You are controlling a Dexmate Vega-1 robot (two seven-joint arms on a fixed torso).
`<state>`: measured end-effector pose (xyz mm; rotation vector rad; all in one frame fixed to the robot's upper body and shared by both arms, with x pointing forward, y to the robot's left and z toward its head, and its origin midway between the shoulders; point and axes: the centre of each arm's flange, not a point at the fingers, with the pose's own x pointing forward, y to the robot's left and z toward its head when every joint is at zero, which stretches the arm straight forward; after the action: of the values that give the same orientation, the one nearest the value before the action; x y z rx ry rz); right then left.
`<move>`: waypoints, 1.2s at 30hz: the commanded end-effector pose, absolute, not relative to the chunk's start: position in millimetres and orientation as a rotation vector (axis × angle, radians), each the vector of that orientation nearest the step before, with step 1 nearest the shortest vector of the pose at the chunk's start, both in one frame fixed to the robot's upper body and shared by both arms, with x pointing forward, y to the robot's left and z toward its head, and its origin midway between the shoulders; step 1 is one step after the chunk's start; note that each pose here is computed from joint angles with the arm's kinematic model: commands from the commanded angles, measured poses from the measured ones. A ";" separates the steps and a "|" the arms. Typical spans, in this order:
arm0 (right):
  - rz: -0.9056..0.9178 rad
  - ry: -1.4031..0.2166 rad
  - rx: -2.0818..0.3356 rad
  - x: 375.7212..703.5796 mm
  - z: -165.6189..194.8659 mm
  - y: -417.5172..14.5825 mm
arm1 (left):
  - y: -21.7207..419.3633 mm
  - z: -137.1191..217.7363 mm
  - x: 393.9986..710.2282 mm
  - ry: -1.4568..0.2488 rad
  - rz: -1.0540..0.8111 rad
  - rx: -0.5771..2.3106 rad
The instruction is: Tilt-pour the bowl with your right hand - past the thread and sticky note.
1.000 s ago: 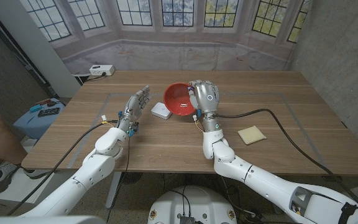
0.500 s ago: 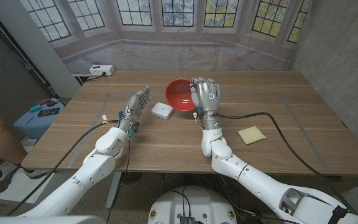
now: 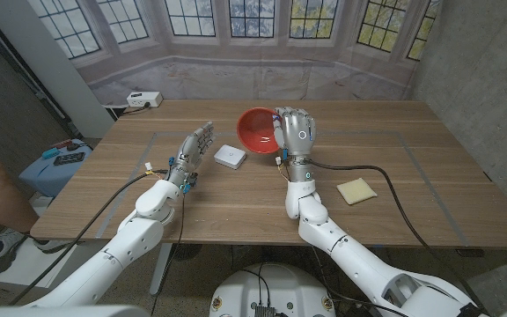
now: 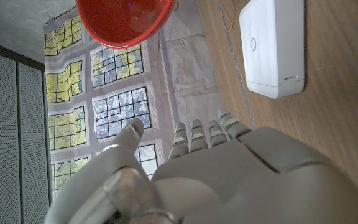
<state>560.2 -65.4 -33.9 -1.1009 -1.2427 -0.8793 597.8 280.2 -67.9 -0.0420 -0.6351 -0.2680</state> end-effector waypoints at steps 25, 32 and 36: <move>-0.900 -1.245 -1.102 565.3 -32.0 -71.4 | 283.2 -70.2 601.6 -0.635 -0.262 -0.050; -0.891 -1.249 -1.086 564.9 -31.5 -73.1 | 283.0 -70.4 601.7 -0.637 -0.260 -0.050; -0.888 -1.249 -1.073 563.4 -30.8 -74.0 | 282.9 -70.8 602.0 -0.635 -0.262 -0.051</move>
<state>565.0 -71.0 -32.1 -1.0977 -1.2470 -0.8962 601.3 283.1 -70.3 -0.0444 -0.6355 -0.2614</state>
